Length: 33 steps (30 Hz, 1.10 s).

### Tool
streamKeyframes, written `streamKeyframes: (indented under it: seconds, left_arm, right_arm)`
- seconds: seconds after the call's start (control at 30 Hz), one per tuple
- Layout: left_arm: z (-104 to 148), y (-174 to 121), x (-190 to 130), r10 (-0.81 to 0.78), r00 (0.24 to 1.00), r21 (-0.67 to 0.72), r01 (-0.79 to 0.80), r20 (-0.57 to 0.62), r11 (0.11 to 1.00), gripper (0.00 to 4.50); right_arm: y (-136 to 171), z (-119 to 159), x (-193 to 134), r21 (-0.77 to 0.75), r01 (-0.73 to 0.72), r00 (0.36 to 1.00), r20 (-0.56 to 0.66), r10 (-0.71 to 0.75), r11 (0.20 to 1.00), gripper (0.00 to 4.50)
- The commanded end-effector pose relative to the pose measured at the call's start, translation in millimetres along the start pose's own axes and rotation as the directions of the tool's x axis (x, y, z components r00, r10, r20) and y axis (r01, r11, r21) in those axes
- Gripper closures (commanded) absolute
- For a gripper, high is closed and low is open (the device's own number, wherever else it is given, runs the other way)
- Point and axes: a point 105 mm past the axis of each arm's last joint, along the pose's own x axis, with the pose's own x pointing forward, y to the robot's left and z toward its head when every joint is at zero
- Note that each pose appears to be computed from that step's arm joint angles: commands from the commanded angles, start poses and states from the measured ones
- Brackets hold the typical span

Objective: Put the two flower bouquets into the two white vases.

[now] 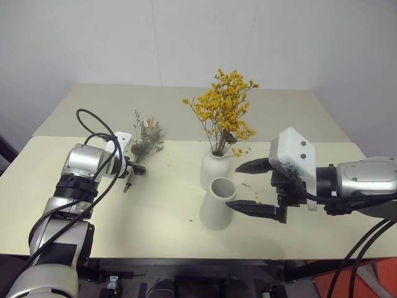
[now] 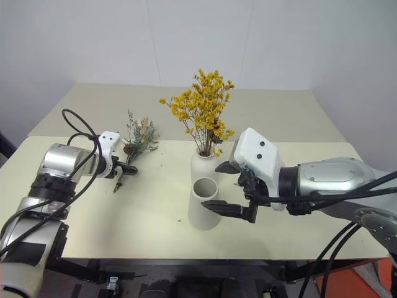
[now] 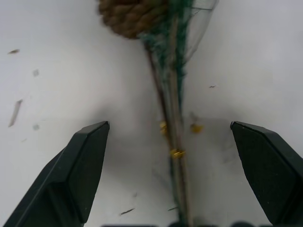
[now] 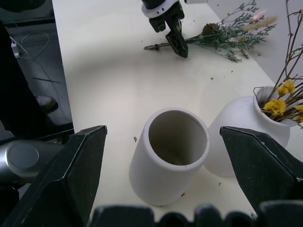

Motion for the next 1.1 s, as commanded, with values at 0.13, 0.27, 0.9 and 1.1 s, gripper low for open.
streamKeyframes:
  seconds: [0.13,0.27,0.9,1.1]
  left_arm:
    - [7.5,-7.9,5.9,-0.038,0.999,0.018,0.038,-0.002,0.999,1.24]
    - [7.6,-9.1,6.2,-0.049,0.999,0.019,0.05,-0.011,0.999,2.53]
    - [67.8,6.8,-28.5,0.096,0.908,-0.03,-0.092,0.408,0.995,4.49]
    - [87.8,-3.6,-65.8,0.014,0.763,-0.004,-0.015,0.646,1.0,4.49]
  right_arm:
    - [-0.9,4.9,-4.6,-0.012,0.027,1.0,0.014,-0.027,1.0,0.0]
    - [-1.3,4.9,-4.4,-0.012,0.032,0.999,0.016,-0.032,0.999,0.0]
    - [-6.7,1.8,-2.1,-0.006,0.047,0.999,0.021,-0.046,0.999,0.0]
    - [-8.6,0.9,-3.0,-0.009,0.068,0.997,0.027,-0.068,0.998,0.0]
